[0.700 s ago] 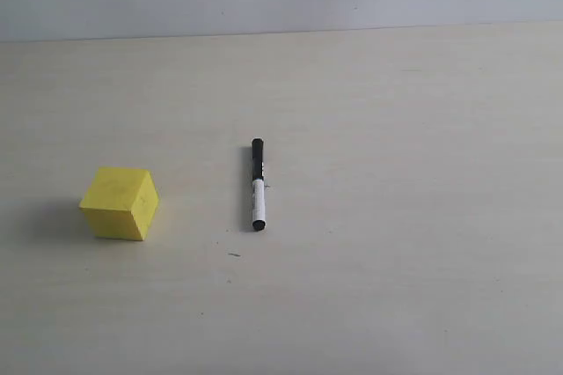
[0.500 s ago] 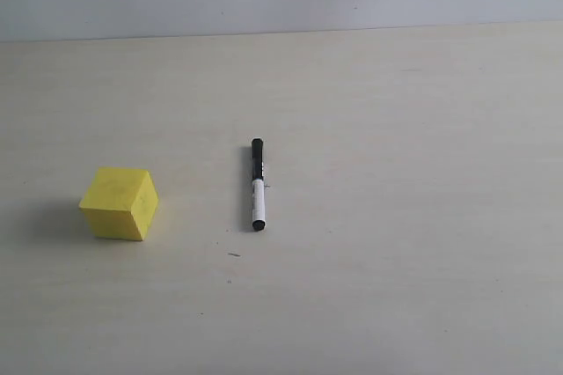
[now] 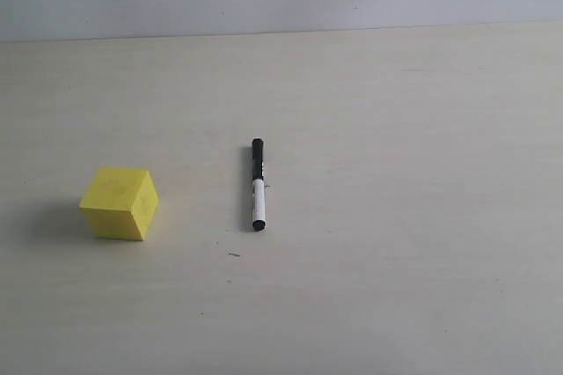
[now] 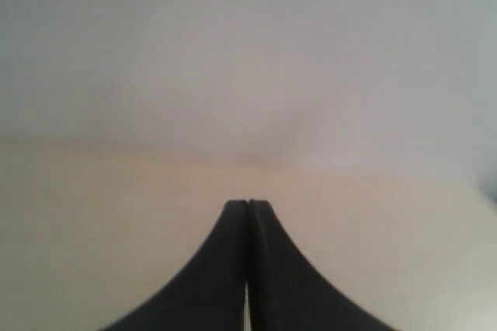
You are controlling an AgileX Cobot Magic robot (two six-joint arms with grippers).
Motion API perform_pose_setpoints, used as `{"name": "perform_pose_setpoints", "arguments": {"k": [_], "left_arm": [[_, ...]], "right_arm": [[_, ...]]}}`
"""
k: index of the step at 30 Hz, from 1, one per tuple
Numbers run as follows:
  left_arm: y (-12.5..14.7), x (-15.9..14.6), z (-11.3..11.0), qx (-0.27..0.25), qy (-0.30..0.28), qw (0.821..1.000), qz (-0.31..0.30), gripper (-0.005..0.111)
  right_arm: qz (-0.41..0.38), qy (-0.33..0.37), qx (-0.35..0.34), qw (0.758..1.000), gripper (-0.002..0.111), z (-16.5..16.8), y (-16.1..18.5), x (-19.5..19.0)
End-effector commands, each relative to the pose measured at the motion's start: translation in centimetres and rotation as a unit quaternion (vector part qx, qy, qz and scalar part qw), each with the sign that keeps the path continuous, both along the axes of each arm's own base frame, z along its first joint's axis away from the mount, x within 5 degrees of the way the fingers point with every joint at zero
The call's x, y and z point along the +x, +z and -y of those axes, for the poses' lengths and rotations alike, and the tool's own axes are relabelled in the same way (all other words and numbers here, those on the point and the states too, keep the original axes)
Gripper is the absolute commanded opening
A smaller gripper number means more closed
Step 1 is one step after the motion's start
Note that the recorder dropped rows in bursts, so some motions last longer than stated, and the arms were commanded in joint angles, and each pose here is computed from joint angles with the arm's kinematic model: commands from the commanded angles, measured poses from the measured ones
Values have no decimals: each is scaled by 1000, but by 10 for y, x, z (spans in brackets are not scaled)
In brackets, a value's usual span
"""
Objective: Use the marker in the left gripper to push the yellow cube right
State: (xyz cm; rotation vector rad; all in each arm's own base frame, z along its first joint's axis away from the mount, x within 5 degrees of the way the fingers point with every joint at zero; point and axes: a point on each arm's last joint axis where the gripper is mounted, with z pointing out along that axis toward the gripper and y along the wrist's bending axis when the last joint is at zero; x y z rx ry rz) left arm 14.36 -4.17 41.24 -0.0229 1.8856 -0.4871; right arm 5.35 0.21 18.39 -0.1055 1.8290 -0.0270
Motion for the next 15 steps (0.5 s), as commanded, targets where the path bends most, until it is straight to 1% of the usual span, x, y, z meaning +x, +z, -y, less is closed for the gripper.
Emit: {"name": "perform_pose_setpoints", "arguments": {"k": [1,2,4,5,6,7,8,9,10,11,12,13,14,15], "left_arm": [[-38,58,24,121,-95,951,-269,0],[-50,67,32,141,-117,933,-311,0],[-72,78,48,168,-141,902,-371,0],[-93,86,68,205,-147,878,-408,0],[-104,89,80,226,-142,867,-421,0],[-126,92,108,263,-124,852,-435,0],[-137,94,122,282,-112,847,-438,0],[-154,96,147,309,-97,838,-438,0],[-163,98,161,319,-96,835,-439,0],[-176,104,184,321,-99,832,-441,0],[-182,107,196,319,-106,832,-441,0],[-190,116,215,301,-108,837,-444,0],[-201,123,230,284,-106,837,-455,0],[-206,127,237,275,-110,835,-463,0]], "right_arm": [[4,-2,-1,1000,0,0,0,0],[4,-2,-1,1000,0,0,0,0],[0,-2,-1,1000,0,0,-1,0],[-1,-2,-1,1000,0,0,-1,0],[-1,-2,-1,1000,0,0,-1,0],[-1,-2,-1,1000,0,0,-1,0],[-1,-2,-1,1000,0,0,-1,0],[-1,-2,-1,1000,0,0,-1,0],[-1,-2,-1,1000,0,0,-1,0],[-1,-2,-1,1000,0,0,-1,0],[-1,-2,-1,1000,0,0,-1,0],[-1,-2,-1,1000,0,0,-1,0],[-1,-2,-1,1000,0,0,-1,0],[-1,-2,-1,1000,0,0,-1,0]]}}
